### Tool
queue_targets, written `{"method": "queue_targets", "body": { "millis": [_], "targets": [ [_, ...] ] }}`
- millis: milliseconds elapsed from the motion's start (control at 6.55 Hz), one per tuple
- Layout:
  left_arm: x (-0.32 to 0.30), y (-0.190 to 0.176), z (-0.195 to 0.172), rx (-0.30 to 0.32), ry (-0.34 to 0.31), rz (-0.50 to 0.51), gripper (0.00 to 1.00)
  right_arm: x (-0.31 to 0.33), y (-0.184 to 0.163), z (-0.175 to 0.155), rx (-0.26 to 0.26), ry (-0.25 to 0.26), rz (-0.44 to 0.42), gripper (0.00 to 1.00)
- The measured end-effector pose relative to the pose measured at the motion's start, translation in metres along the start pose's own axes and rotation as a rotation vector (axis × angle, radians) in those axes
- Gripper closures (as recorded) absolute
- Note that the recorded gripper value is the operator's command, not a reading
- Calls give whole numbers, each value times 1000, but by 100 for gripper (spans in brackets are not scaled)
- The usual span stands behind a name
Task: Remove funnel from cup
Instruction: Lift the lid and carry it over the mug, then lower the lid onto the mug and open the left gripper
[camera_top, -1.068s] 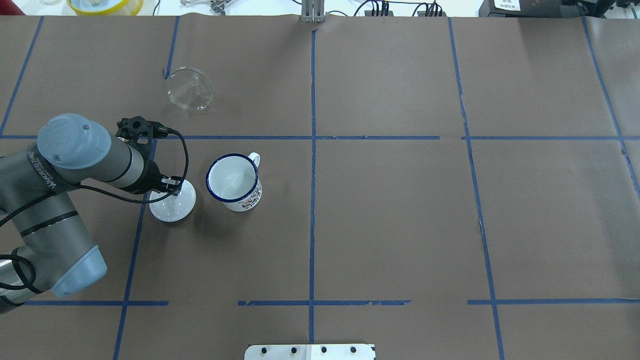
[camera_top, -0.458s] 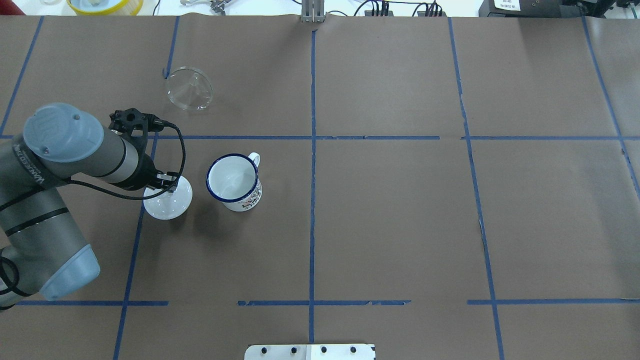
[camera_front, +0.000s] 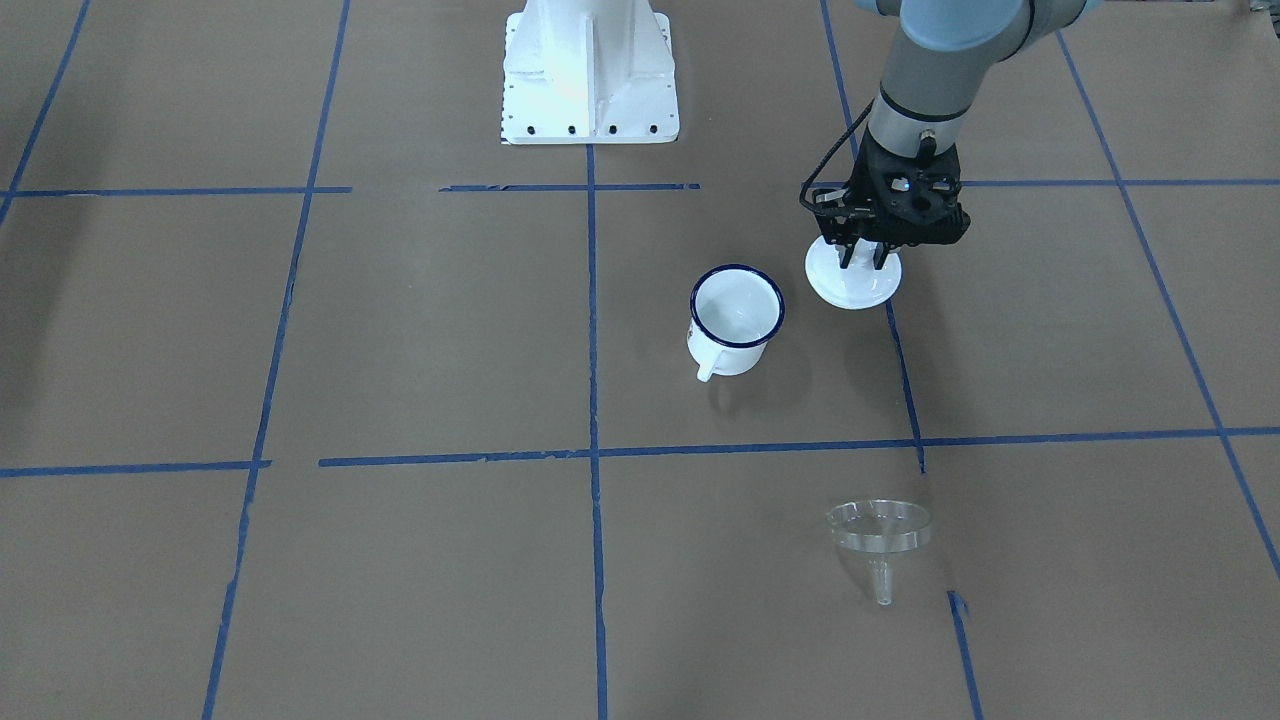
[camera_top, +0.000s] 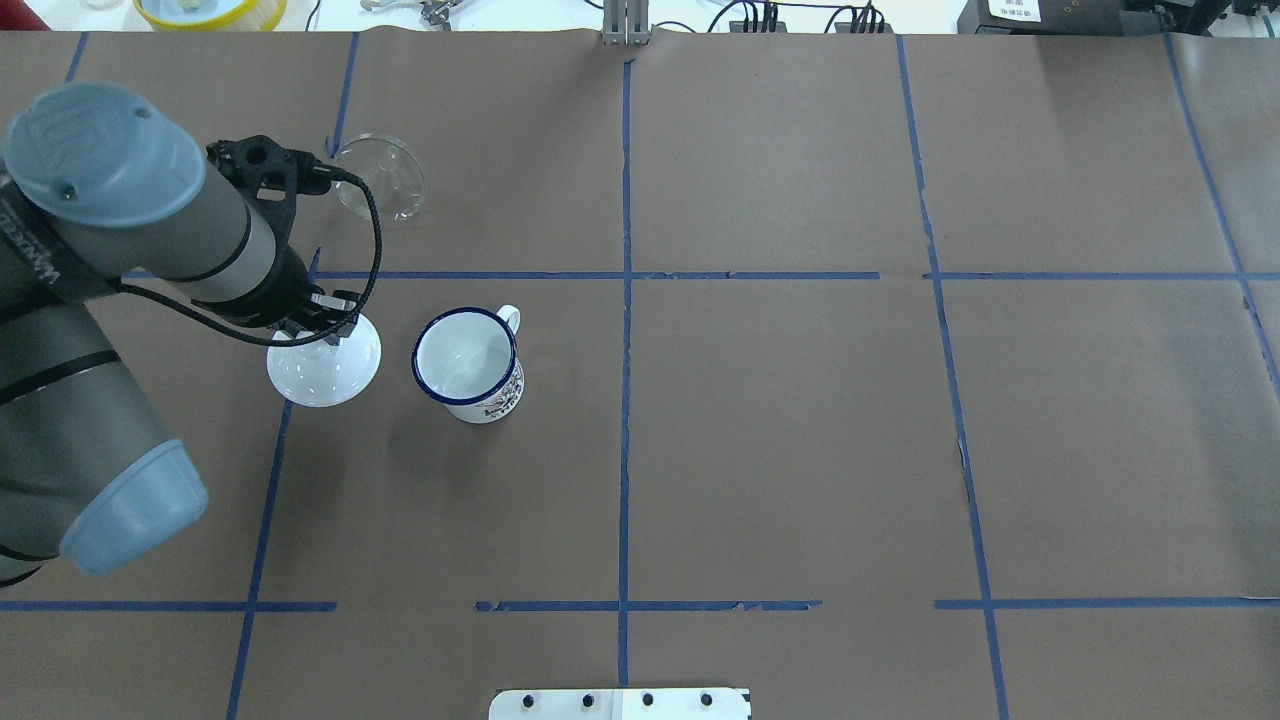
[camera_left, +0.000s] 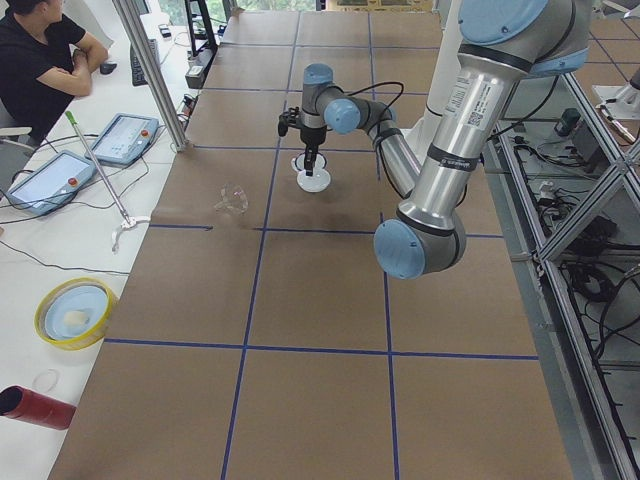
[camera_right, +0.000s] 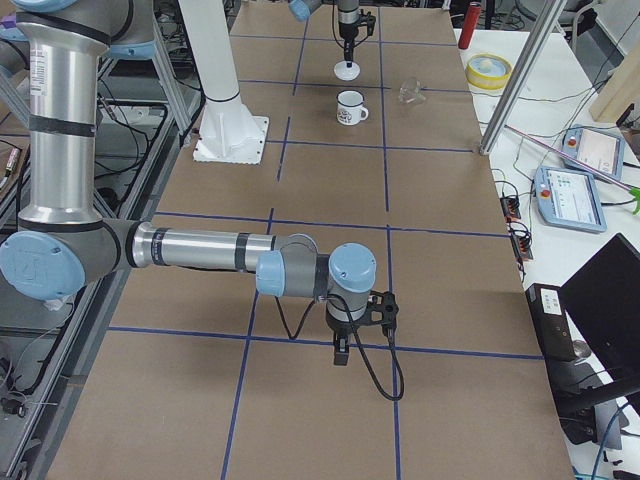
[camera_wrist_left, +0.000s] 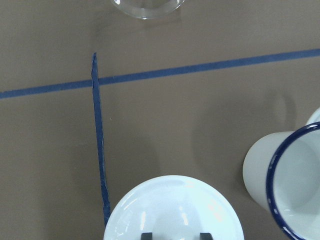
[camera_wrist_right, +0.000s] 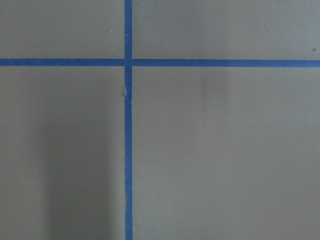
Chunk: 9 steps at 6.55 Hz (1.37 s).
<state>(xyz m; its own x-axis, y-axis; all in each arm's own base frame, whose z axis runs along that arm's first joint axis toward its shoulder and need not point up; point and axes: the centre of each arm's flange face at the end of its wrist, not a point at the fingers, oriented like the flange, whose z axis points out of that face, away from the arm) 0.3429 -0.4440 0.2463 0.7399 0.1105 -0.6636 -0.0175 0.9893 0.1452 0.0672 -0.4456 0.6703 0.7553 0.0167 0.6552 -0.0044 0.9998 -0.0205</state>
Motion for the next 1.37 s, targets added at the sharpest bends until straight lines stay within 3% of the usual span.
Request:
{"method": "queue_targets", "body": {
  "millis": [305,763,1374],
  "targets": [
    [37,-19,-20,-32,47,-3,100,0,0,0,1,0,-1,0],
    [82,-34,6,-52,79,-16,100,0,0,0,0,0,0,0],
    [93,-37,30,-58,89,-18,100,0,0,0,1,0,-1,0]
  ]
}}
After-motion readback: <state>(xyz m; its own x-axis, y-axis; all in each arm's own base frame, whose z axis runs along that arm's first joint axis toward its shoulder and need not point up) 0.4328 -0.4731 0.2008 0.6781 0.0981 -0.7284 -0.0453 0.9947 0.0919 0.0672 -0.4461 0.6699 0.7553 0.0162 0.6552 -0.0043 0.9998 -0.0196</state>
